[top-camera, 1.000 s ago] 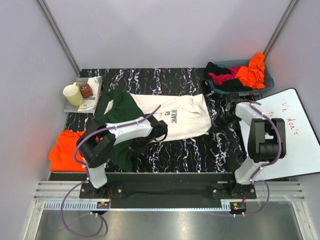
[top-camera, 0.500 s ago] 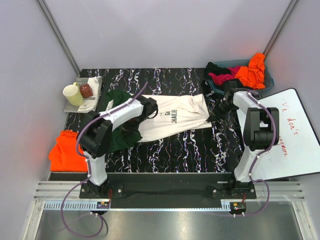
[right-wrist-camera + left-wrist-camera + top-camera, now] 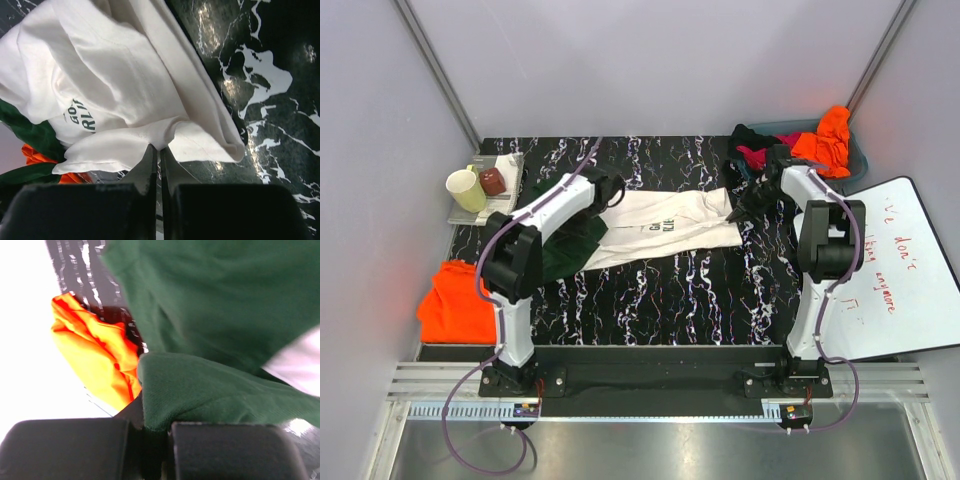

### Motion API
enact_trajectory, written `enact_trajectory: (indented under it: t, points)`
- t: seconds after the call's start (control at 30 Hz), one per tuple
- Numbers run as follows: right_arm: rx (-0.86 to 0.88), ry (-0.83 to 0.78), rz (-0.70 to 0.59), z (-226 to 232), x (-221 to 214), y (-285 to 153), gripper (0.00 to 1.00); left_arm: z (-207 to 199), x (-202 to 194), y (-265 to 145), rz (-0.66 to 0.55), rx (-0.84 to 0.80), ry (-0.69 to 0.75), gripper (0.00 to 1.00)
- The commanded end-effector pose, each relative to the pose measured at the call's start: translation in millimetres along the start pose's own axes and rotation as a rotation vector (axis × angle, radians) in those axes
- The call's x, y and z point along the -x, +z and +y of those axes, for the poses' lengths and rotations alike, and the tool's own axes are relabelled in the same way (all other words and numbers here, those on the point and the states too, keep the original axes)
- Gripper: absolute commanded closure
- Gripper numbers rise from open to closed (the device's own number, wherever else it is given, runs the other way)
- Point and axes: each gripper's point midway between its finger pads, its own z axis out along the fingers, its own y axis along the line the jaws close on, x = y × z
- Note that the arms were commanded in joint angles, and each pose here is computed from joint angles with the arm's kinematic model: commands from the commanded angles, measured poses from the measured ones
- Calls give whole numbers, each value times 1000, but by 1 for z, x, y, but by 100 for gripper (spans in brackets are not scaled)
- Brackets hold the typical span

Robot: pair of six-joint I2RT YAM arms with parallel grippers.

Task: Fold and stack the t-shirts
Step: Fold the tshirt

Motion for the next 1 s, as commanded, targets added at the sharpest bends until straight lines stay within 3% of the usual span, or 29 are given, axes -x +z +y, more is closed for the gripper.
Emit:
enact_trajectory:
  t: [0.0,0.07,0.2,0.23,0.3,0.57,0.87,0.97]
  points:
    - [4,13,43,-2,7,20,89,50,-10,-13,78,109,69,100]
    - [13,13,64,-1,5,26,59,53,4,-18,44,107,39,100]
    - [27,-13,42,4,6,16,24,54,30,-17,4,122,0,100]
    - [30,-22,33,5,7,13,20,54,34,-17,-4,128,-2,100]
    - [42,-39,20,10,7,4,15,52,50,-15,-33,146,-2,100]
    - [58,-47,28,12,-5,-9,13,33,86,13,-53,226,61,100]
    - [68,-73,54,8,-28,-24,12,41,117,39,-78,246,11,99]
    - [71,-83,49,7,-32,-29,11,48,120,48,-70,258,-9,81]
